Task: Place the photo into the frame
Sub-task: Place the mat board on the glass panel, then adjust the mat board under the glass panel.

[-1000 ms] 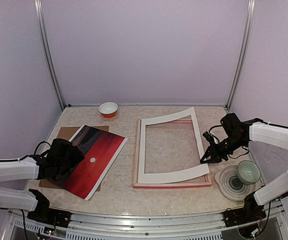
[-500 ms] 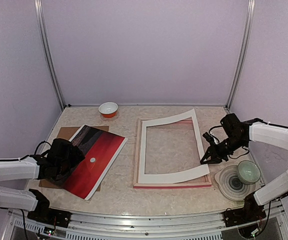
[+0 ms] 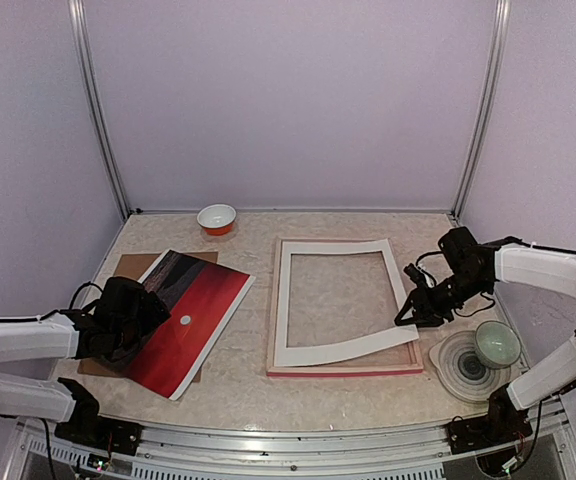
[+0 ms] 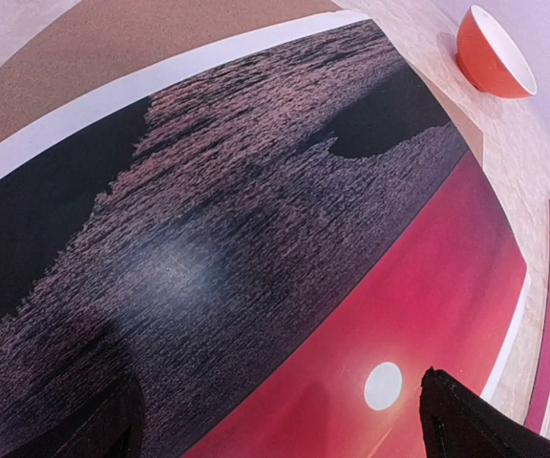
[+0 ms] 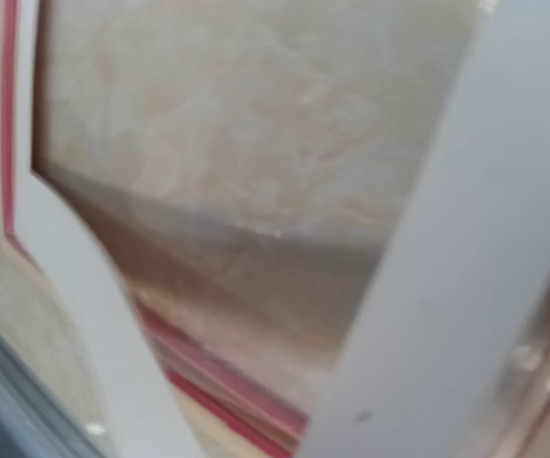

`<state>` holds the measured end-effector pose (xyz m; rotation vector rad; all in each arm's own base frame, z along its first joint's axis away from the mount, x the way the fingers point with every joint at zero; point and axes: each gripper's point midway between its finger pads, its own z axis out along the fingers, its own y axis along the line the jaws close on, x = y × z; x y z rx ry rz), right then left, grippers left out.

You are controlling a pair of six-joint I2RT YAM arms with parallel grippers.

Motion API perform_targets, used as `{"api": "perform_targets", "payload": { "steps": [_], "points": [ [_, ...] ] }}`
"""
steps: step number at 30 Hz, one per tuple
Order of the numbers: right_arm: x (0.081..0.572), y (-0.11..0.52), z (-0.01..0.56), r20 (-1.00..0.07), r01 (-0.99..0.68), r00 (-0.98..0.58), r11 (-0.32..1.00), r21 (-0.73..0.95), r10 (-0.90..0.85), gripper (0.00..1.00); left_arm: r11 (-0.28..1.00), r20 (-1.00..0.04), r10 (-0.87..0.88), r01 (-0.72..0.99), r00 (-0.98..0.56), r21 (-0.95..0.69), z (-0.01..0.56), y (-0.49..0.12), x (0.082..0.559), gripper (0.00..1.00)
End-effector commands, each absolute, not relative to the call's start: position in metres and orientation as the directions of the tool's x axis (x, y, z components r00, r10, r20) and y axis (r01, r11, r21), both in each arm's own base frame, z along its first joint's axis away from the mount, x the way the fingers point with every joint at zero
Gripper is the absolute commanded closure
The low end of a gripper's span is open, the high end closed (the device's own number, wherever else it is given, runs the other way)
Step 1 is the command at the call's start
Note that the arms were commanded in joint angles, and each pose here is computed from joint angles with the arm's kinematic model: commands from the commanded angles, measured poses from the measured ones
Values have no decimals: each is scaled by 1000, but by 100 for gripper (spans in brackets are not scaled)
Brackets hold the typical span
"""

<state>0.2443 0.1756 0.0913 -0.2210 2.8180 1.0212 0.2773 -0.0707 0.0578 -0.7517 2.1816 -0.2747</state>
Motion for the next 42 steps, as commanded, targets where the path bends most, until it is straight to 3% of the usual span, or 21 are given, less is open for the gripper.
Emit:
{"api": "perform_targets", "payload": {
  "steps": [1,5,8,15,21,30,42],
  "points": [
    [257,165,97,-207,-186,-975,801,569,-80,57,799,-625,-600,-410,-500,-439,63,-75,281,1],
    [260,154,101,-222,-180,-972,844,505,-74,41,801,-624,-598,-407,-503,-439,63,-77,283,1],
    [260,149,105,-231,-184,-970,859,478,-80,35,801,-625,-597,-406,-503,-439,64,-77,284,1],
    [264,138,109,-253,-182,-964,893,412,-80,32,801,-624,-598,-406,-504,-440,64,-77,283,1],
    [273,143,112,-288,-185,-956,885,427,-61,36,799,-622,-601,-402,-502,-447,66,-79,283,1],
    [287,146,84,-291,-156,-956,915,372,-45,52,801,-621,-598,-398,-506,-447,67,-83,282,1],
    [307,152,52,-280,-144,-958,943,299,-58,55,806,-625,-591,-398,-510,-437,68,-84,282,1]
  ]
}}
